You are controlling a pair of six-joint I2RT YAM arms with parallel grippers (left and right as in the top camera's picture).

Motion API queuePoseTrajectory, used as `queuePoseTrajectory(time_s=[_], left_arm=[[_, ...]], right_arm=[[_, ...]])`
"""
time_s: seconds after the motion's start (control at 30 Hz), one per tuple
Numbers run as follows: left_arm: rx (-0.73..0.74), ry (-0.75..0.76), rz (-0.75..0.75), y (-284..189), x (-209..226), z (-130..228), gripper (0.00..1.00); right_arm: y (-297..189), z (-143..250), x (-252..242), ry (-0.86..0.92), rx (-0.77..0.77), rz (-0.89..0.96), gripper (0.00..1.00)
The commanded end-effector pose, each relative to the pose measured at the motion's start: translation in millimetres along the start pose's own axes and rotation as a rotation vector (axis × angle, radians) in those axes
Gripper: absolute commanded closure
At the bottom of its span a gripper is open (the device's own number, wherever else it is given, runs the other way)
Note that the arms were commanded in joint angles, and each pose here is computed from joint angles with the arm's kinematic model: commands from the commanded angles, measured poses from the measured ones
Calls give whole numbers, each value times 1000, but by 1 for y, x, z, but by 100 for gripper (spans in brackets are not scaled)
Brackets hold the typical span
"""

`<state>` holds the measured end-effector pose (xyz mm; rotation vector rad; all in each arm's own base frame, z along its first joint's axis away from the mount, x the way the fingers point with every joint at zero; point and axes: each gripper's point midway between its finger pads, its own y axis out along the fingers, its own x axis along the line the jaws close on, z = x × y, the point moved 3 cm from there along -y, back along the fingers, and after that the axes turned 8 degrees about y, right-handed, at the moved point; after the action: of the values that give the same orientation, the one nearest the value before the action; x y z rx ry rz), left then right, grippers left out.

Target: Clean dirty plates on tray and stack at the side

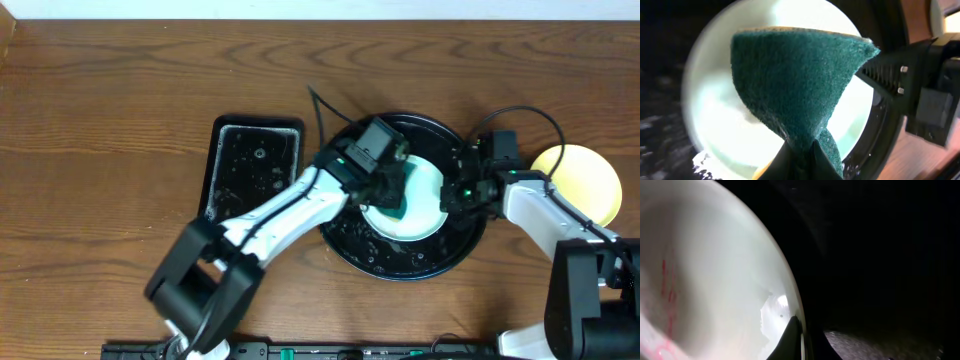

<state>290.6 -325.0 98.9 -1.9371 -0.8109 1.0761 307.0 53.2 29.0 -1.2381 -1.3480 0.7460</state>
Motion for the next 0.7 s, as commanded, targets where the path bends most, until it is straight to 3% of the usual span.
queuePoseTrajectory(time_s=[0.0, 0.23, 0.47, 0.67], left_arm=[[33, -39, 10, 25, -3, 5, 93], [76, -62, -36, 67, 15, 17, 92], [117, -46, -553, 39, 101, 34, 92], [165, -35, -671, 22, 117, 41, 93]], right_arm=[[12, 25, 5, -51, 83, 14, 99], [12, 27, 6, -52, 90, 17, 99], [12, 29, 5, -49, 103, 21, 99], [12, 29, 4, -49, 102, 26, 99]])
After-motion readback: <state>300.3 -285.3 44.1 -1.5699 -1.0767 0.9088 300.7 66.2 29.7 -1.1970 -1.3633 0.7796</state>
